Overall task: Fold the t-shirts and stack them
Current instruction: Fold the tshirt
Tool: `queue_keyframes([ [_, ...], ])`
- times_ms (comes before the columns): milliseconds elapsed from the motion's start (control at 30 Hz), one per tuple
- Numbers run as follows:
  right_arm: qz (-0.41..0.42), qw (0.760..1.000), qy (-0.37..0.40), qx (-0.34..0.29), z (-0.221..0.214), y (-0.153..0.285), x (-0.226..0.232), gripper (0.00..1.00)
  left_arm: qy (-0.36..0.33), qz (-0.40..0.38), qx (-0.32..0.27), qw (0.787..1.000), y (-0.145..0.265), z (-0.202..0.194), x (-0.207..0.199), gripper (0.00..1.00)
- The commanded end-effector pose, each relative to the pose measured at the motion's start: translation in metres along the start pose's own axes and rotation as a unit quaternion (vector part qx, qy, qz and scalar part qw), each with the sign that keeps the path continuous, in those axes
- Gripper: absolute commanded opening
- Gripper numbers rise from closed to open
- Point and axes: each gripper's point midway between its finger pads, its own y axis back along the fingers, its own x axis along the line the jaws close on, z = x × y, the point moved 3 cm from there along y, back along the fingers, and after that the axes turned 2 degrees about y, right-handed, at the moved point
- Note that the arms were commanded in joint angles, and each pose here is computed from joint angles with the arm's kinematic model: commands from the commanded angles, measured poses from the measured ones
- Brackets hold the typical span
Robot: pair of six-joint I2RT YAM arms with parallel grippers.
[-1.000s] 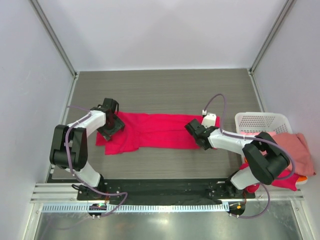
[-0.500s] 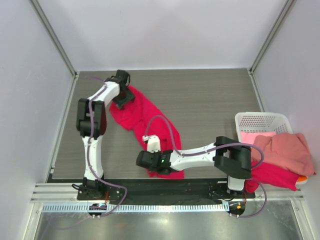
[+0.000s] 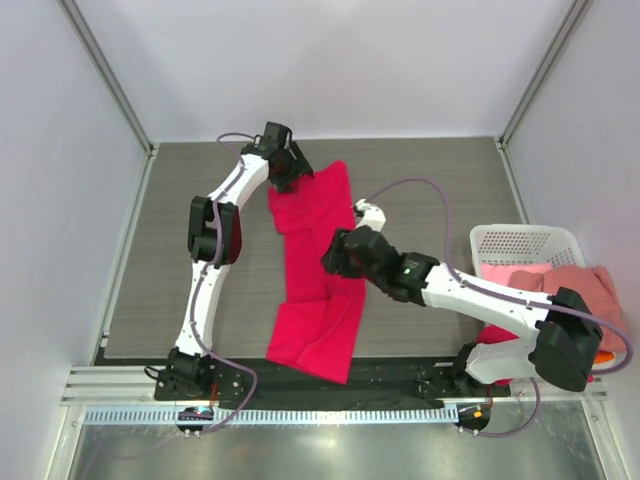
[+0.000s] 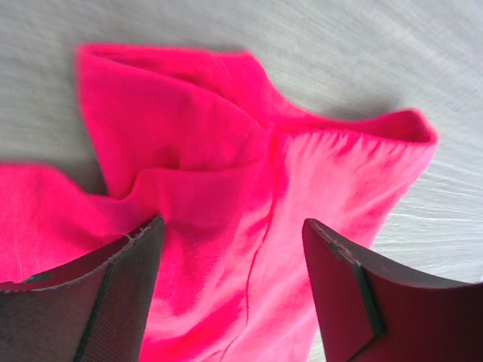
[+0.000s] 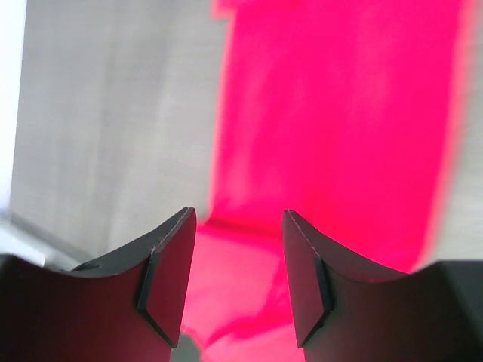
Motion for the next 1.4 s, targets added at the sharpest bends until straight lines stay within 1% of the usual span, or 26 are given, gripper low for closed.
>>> queue_keyframes([
  [0,-0.009,1.000,0.016,-0.012,0.013,-0.003,-0.032,0.56,-0.010,-0.072,-0.020,0.997,0.016,0.031,-0.015,0.76],
  [33,-0.026,0.999,0.001,-0.027,0.029,-0.007,-0.050,0.57,-0.016,-0.092,-0.033,0.995,0.022,0.037,-0.024,0.77],
  [133,-0.043,0.999,-0.016,-0.019,0.046,-0.019,-0.082,0.59,-0.035,-0.152,-0.063,0.986,0.050,0.054,-0.055,0.83],
  [233,-0.031,0.999,-0.019,0.022,0.039,-0.031,-0.088,0.61,-0.050,-0.181,-0.064,0.980,0.074,0.058,-0.072,0.89],
  [333,-0.027,0.998,-0.026,0.048,0.018,-0.032,-0.095,0.64,-0.074,-0.178,-0.066,0.979,0.105,0.053,-0.071,0.95],
  [367,-0.036,0.997,-0.028,0.061,0.004,-0.032,-0.104,0.65,-0.071,-0.155,-0.050,0.984,0.102,0.041,-0.055,0.96],
  [400,-0.039,0.997,-0.035,0.063,0.000,-0.029,-0.106,0.65,-0.076,-0.155,-0.061,0.983,0.128,0.041,-0.056,0.97],
  [467,-0.034,0.994,-0.044,0.092,-0.022,-0.024,-0.113,0.65,-0.067,-0.132,-0.056,0.987,0.143,0.026,-0.040,0.97],
  [500,-0.022,0.994,-0.049,0.099,-0.028,-0.020,-0.109,0.65,-0.061,-0.100,-0.027,0.993,0.133,0.001,-0.013,0.97],
  [533,-0.022,0.993,-0.050,0.108,-0.036,-0.016,-0.109,0.65,-0.063,-0.100,-0.052,0.992,0.164,-0.001,-0.012,0.97],
  [567,-0.025,0.992,-0.051,0.115,-0.046,-0.013,-0.112,0.65,-0.066,-0.092,-0.052,0.992,0.171,-0.011,-0.005,0.97],
  [600,-0.021,0.991,-0.045,0.123,-0.054,-0.008,-0.107,0.65,-0.071,-0.065,-0.029,0.995,0.166,-0.040,0.020,0.97],
  [633,-0.022,0.991,-0.049,0.121,-0.057,-0.001,-0.105,0.65,-0.080,-0.066,-0.050,0.993,0.190,-0.045,0.022,0.96],
  [667,-0.023,0.990,-0.046,0.130,-0.066,0.003,-0.105,0.65,-0.087,-0.067,-0.046,0.993,0.199,-0.061,0.025,0.96],
  [700,-0.019,0.990,-0.039,0.137,-0.073,0.007,-0.101,0.65,-0.088,-0.040,-0.018,0.995,0.191,-0.089,0.054,0.96],
  [733,-0.018,0.989,-0.043,0.140,-0.078,0.014,-0.098,0.65,-0.089,-0.060,-0.031,0.994,0.212,-0.097,0.052,0.96],
  [800,-0.011,0.987,-0.046,0.151,-0.087,0.021,-0.092,0.63,-0.087,-0.057,-0.012,0.995,0.216,-0.128,0.069,0.96],
  [833,-0.002,0.986,-0.049,0.162,-0.098,0.027,-0.085,0.63,-0.075,-0.042,0.007,0.996,0.211,-0.152,0.094,0.95],
  [900,0.008,0.983,-0.056,0.176,-0.109,0.035,-0.076,0.61,-0.079,-0.060,-0.001,0.995,0.231,-0.170,0.101,0.94],
  [933,0.019,0.981,-0.048,0.188,-0.119,0.042,-0.069,0.61,-0.079,-0.043,0.015,0.996,0.228,-0.190,0.123,0.93],
  [967,0.011,0.982,-0.061,0.178,-0.123,0.046,-0.069,0.61,-0.082,-0.068,0.007,0.994,0.243,-0.199,0.120,0.93],
  [1067,0.009,0.981,-0.071,0.182,-0.145,0.061,-0.063,0.59,-0.079,-0.058,0.028,0.995,0.251,-0.232,0.145,0.91],
  [1200,0.001,0.976,-0.076,0.203,-0.172,0.073,-0.061,0.59,-0.068,-0.044,0.041,0.996,0.272,-0.257,0.170,0.87],
  [1267,0.004,0.975,-0.068,0.212,-0.183,0.078,-0.057,0.56,-0.058,-0.028,0.056,0.996,0.272,-0.272,0.183,0.86],
  [1300,-0.002,0.975,-0.074,0.210,-0.186,0.077,-0.055,0.55,-0.045,-0.037,0.054,0.997,0.275,-0.275,0.184,0.82],
  [1367,0.000,0.974,-0.073,0.217,-0.193,0.077,-0.052,0.52,-0.041,-0.033,0.058,0.997,0.274,-0.284,0.192,0.80],
])
